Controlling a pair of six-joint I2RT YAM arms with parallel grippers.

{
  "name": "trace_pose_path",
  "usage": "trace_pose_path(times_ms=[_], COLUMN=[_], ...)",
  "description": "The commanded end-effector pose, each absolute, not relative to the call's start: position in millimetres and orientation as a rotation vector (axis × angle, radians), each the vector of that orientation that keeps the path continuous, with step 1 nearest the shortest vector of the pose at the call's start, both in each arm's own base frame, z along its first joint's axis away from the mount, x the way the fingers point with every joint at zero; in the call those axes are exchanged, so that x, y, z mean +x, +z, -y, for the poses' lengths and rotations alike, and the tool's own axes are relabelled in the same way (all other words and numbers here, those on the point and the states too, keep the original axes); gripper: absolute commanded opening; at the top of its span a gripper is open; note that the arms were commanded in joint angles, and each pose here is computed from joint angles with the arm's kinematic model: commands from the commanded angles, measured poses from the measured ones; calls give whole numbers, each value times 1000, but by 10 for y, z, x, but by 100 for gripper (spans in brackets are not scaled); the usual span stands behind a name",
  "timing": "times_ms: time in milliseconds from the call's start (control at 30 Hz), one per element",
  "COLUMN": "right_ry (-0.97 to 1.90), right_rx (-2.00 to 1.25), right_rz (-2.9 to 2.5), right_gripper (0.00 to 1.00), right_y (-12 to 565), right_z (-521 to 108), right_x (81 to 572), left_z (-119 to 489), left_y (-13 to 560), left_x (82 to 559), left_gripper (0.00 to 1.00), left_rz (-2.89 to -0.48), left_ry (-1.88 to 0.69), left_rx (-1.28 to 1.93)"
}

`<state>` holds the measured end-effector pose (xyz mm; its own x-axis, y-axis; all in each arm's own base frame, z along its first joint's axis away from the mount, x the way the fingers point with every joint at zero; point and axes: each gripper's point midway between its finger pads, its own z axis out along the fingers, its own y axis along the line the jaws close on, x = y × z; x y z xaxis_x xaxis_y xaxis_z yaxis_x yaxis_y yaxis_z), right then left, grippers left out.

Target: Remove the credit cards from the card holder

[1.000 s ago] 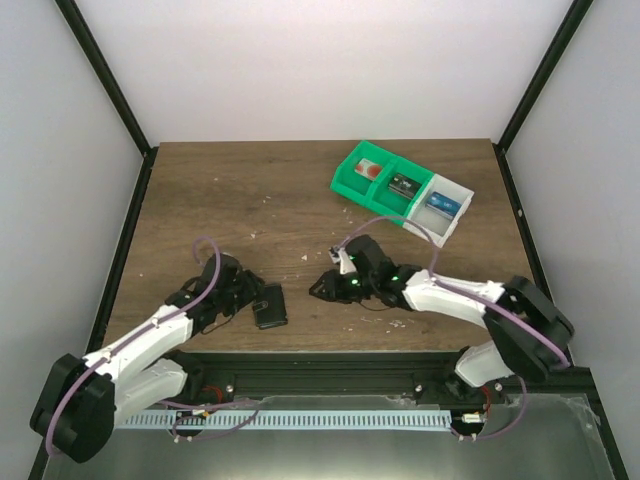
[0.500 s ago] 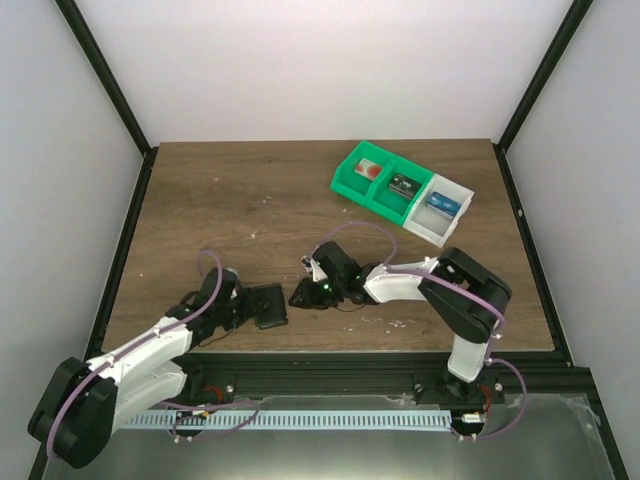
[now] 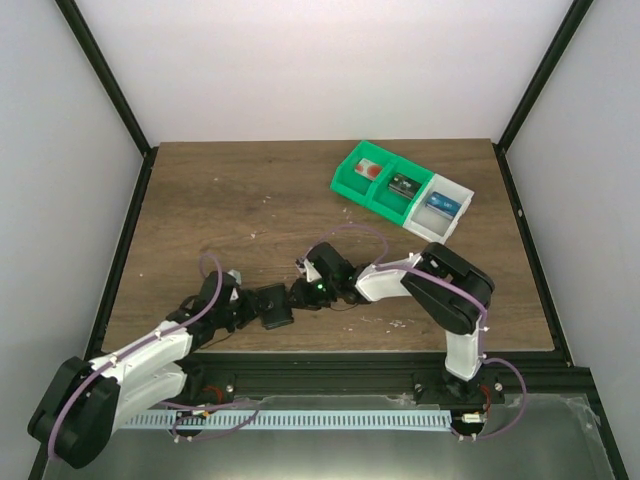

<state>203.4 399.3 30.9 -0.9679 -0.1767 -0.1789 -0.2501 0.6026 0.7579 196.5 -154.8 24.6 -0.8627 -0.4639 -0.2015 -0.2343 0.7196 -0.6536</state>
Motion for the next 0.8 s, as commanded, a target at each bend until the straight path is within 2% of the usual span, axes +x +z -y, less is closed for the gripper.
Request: trace_pose_path(times_ms=[0,133,300,400,567,767], right_ry=[1315,1306,1273,1203,1030,954], right_rx=[-376,-371,-358,-326,-247,-196], right_rz=[-2726,-2689,-2654,-2661,-2648,-2645], right_gripper=[18,1,1,1,0,1], right_y=[311,418,553,564,647,760], right_z=[-4056,-3993,-3908,-3795,-3533,-3446], right_x=[2043,2043,2062,2076,2164,2234], left_z=[1593,1637,1662,1668,1737,2117], left_y=[204,298,485,683,854,852], left_x=[1891,1941,2043,2138,2231,2170], left_gripper=[38,40,52,55,53,49], left_rz=[-2587,-2571,-2532,-2500,-2492,-2513], left_ry=[-966,-985,-973,-931,-909,-1074], left_rx=[-551,-523,-455,-364,-251,-103])
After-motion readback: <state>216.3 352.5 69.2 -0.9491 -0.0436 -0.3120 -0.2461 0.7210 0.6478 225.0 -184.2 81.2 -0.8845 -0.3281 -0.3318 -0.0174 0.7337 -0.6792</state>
